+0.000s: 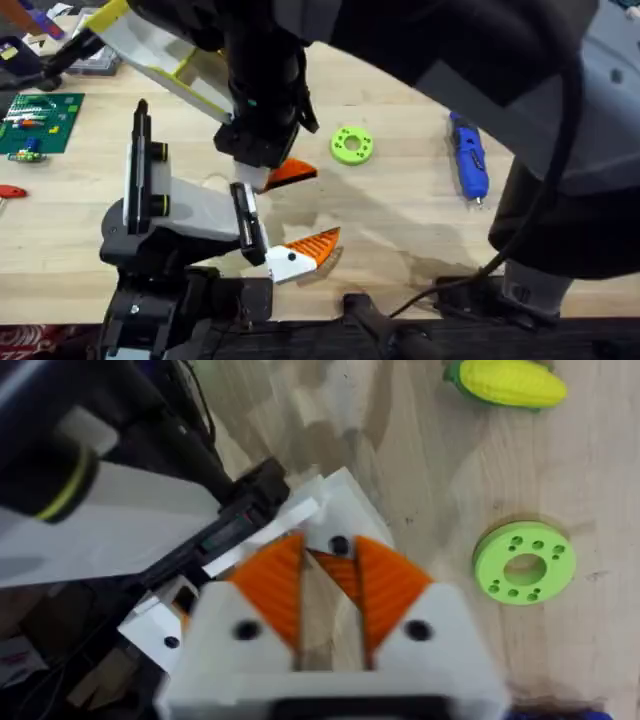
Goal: Pick up the gripper from the table and insert it into the empty holder that is missing its gripper. Then pick up a screw, insert it into the mounting hole, and use the screwdriver to tighten it. Finally, clean up the table by picking up the vegetable and placing it into the bucket.
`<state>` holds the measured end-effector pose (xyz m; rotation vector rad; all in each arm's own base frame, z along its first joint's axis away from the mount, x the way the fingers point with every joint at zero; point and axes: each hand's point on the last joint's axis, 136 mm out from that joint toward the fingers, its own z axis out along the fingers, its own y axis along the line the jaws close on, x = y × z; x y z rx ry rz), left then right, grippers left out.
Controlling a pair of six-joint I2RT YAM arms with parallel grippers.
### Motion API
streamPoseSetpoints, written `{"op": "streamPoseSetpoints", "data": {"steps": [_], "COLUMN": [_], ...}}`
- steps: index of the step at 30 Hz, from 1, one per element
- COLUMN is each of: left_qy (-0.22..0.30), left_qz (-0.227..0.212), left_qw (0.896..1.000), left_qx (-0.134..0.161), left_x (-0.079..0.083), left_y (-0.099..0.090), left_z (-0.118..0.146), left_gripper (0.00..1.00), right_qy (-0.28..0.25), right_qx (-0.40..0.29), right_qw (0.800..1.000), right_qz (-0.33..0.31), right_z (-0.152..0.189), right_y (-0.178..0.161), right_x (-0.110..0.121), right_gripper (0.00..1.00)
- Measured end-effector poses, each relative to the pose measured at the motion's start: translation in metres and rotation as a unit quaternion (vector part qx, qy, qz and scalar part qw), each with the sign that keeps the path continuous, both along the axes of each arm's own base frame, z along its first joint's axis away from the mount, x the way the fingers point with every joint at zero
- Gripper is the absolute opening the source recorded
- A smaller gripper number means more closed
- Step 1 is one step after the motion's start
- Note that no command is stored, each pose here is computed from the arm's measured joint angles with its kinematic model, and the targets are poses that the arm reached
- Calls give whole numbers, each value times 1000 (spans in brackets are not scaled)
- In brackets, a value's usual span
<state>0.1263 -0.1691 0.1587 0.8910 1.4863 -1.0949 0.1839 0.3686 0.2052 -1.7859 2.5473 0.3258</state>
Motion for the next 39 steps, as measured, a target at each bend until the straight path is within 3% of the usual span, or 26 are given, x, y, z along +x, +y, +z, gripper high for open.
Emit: {"op": "streamPoseSetpoints", "data": {"steps": [5,6,17,24,33,39], "left_qy": [-1,-2,-3,-3,-3,-3], "left_qz": [0,1,1,1,1,1], "left_qw": [1000,1000,1000,1000,1000,1000], "left_qx": [0,0,1,1,1,1], "left_x": [0,0,0,0,0,0], "left_y": [0,0,0,0,0,0], "left_z": [0,0,0,0,0,0], "left_gripper": [983,983,983,983,983,983], "right_qy": [-7,-11,-42,-58,-76,-78], "right_qx": [-9,-9,57,57,75,55], "right_qw": [1000,1000,997,996,989,989], "right_qz": [-1,-2,-2,-26,-100,-115], "right_z": [1,2,41,46,70,73], "right_y": [-5,-6,9,6,-23,-51], "right_x": [4,6,10,19,51,42], "right_gripper": [920,974,997,996,997,997]}}
